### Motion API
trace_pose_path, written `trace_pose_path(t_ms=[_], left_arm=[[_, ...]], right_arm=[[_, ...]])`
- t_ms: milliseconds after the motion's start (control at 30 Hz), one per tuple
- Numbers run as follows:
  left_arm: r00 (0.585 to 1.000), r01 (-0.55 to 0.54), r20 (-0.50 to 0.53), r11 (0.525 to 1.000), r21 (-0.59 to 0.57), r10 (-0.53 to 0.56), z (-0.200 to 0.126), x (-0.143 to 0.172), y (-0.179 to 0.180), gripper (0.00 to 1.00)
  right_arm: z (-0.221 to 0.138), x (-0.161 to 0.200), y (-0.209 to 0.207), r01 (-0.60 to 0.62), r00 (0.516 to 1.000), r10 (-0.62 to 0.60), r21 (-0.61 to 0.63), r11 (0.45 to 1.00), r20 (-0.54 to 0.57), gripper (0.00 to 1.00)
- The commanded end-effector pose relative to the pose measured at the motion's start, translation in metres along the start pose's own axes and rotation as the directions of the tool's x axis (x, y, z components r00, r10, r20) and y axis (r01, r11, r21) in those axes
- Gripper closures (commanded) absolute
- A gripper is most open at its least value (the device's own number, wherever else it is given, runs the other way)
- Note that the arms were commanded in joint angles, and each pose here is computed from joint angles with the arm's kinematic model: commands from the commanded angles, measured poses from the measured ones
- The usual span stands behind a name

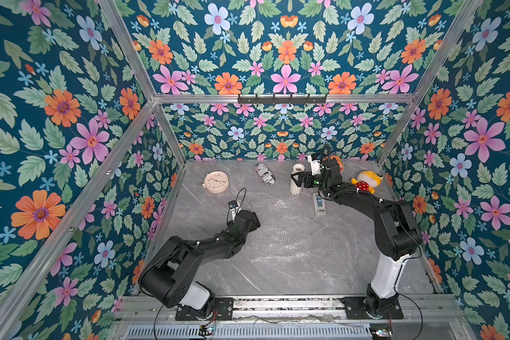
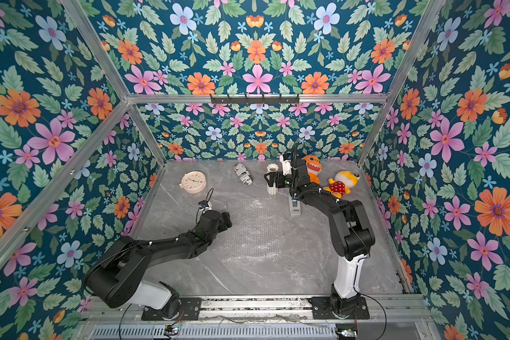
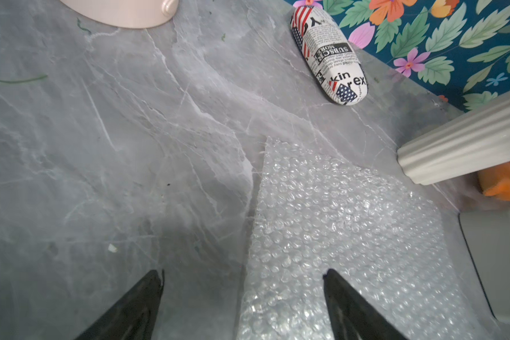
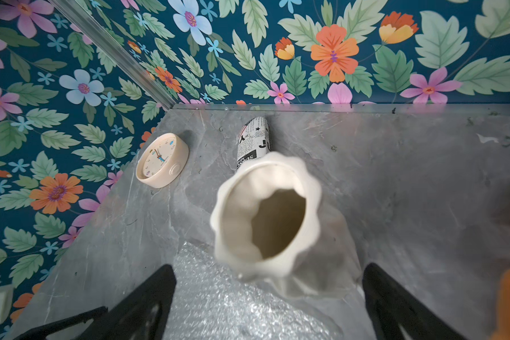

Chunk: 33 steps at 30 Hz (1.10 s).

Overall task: Wrap vases in bubble wrap
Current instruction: Pick up the vase from the center of the board.

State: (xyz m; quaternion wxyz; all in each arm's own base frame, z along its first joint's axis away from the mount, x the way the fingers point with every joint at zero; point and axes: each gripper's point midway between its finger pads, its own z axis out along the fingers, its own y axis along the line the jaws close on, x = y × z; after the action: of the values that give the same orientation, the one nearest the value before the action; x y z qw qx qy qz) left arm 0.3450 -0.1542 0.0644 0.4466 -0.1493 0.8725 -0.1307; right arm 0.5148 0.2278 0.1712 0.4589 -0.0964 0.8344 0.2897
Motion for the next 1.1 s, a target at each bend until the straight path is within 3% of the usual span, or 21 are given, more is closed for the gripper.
trace_pose_path(t_ms=[0, 333, 467, 567, 700, 1067], left_arm=[[1.0, 0.023, -0.003, 0.999, 0.037, -0.023, 0.007, -0.004, -0.014, 0.12], [0.996, -0.026, -0.081, 0.998, -0.05, 0.022, 0.034, 0.006, -0.008, 0.12], [0.989, -0.022, -0.15, 0.999, -0.05, 0.014, 0.047, 0.017, -0.004, 0.12], [0.98, -0.01, -0.201, 0.998, -0.059, -0.002, 0.054, 0.025, 0.001, 0.14], [0.982, -0.002, -0.19, 0.998, -0.057, -0.009, 0.053, 0.024, 0.003, 0.14], [0.976, -0.024, -0.217, 0.999, -0.038, 0.015, 0.066, 0.026, -0.006, 0.14]], right_arm=[[0.013, -0.001, -0.007, 0.065, 0.998, -0.066, 0.048, 0.997, 0.023, 0.01], [0.046, 0.012, -0.015, 0.073, 0.997, -0.072, 0.071, 0.995, -0.01, 0.09], [0.052, 0.015, -0.019, 0.062, 0.998, -0.061, 0.102, 0.993, -0.013, 0.3], [0.052, 0.015, -0.019, 0.06, 0.998, -0.061, 0.11, 0.992, 0.01, 0.3], [0.053, 0.016, -0.016, 0.088, 0.996, -0.09, 0.123, 0.988, 0.014, 0.3], [0.016, -0.017, 0.009, 0.208, 0.976, -0.217, 0.176, 0.962, 0.033, 0.45]])
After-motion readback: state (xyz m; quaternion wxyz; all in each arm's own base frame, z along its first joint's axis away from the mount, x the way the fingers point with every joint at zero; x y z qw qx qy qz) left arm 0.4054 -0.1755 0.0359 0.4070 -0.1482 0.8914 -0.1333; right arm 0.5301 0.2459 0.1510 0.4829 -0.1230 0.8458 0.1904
